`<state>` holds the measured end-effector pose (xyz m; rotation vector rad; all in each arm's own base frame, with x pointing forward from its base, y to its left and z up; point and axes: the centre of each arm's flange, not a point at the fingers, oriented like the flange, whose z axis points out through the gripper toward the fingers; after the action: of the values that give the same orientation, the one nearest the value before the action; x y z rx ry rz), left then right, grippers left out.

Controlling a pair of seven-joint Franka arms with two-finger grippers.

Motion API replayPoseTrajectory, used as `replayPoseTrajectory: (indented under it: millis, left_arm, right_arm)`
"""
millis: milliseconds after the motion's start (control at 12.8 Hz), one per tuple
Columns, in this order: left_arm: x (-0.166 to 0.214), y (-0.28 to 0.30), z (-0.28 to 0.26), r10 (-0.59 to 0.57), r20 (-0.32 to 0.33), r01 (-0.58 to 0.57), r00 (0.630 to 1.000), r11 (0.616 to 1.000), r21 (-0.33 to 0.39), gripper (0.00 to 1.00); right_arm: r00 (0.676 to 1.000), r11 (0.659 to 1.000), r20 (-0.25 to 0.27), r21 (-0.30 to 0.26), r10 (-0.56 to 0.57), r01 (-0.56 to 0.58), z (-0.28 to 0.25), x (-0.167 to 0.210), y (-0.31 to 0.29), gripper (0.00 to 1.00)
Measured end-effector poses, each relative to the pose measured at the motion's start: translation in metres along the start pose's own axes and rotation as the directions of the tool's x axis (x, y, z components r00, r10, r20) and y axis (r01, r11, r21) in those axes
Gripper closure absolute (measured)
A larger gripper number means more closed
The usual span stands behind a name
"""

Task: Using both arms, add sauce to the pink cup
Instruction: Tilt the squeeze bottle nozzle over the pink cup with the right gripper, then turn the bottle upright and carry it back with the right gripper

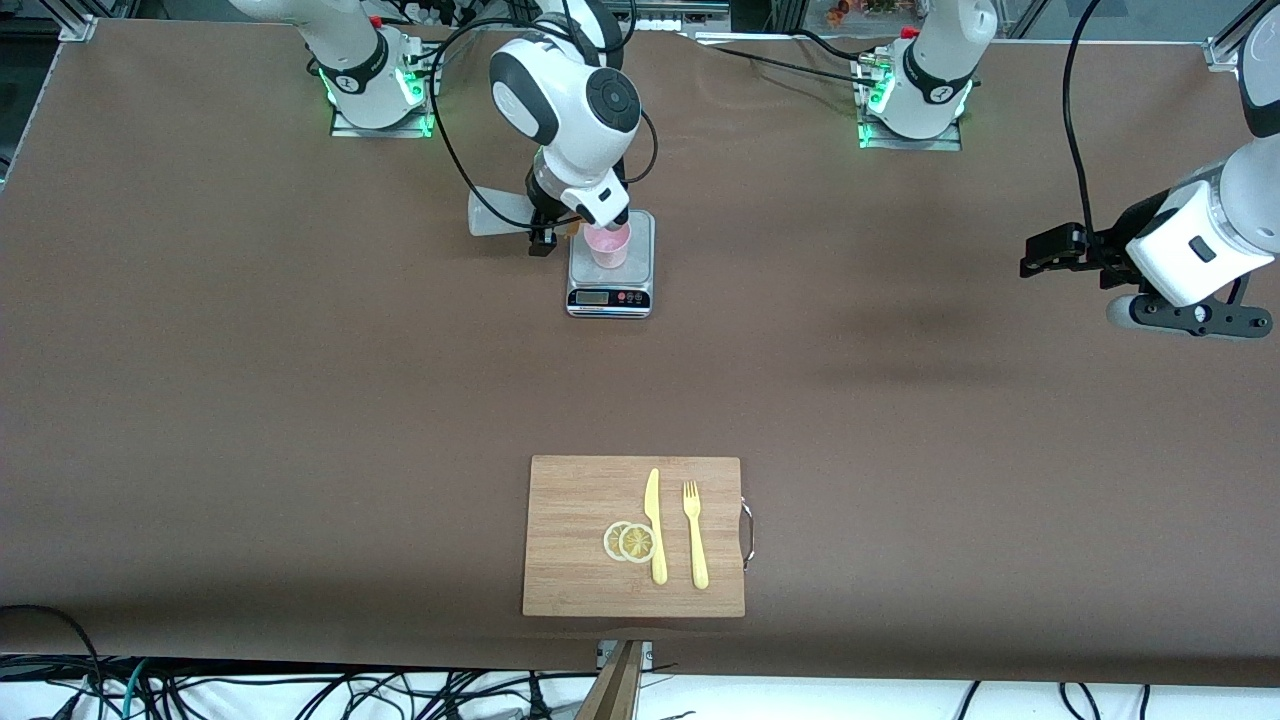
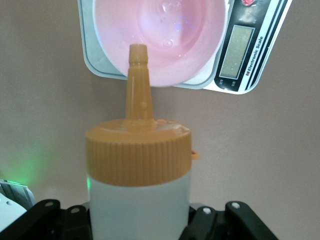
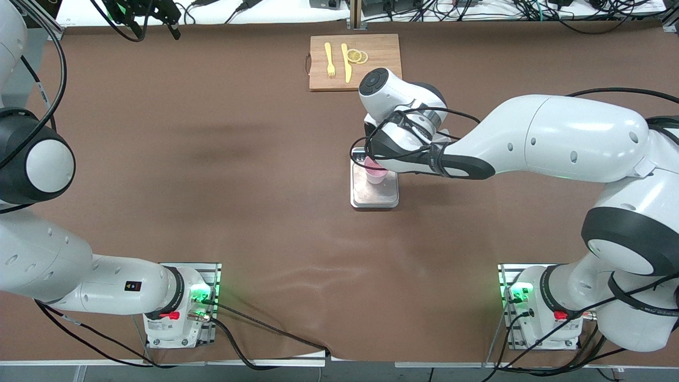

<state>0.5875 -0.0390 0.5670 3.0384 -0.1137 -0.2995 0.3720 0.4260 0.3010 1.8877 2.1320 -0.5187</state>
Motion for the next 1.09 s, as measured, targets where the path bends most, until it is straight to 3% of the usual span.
replayPoseTrajectory:
  millis: [234,547,782,1094]
  left_arm:
    - [0.0,0.0,0.0,0.0,0.0,0.0,1.0,1.0,0.0,0.0]
    - [0.0,0.0,0.0,0.0,0.0,0.0,1.0,1.0,0.0,0.0]
    - [0.0,0.0,0.0,0.0,0.0,0.0,1.0,1.0,0.0,0.0]
    - [0.0,0.0,0.0,0.0,0.0,0.0,1.0,1.0,0.0,0.0]
  right_arm:
    - [0.999,0.999,-0.024,0.007,0.037,-0.037,-0.005,-0.01,0.011,0.8]
    - [0.983,0.99,-0.13,0.069,0.131,-0.123,-0.018,-0.032,0.029,0.8]
    - [0.94,0.981,-0.283,0.105,0.188,-0.164,-0.037,-0.052,0.045,0.8]
    - [0.818,0.969,-0.526,0.199,0.232,-0.147,-0.03,-0.113,0.093,0.8]
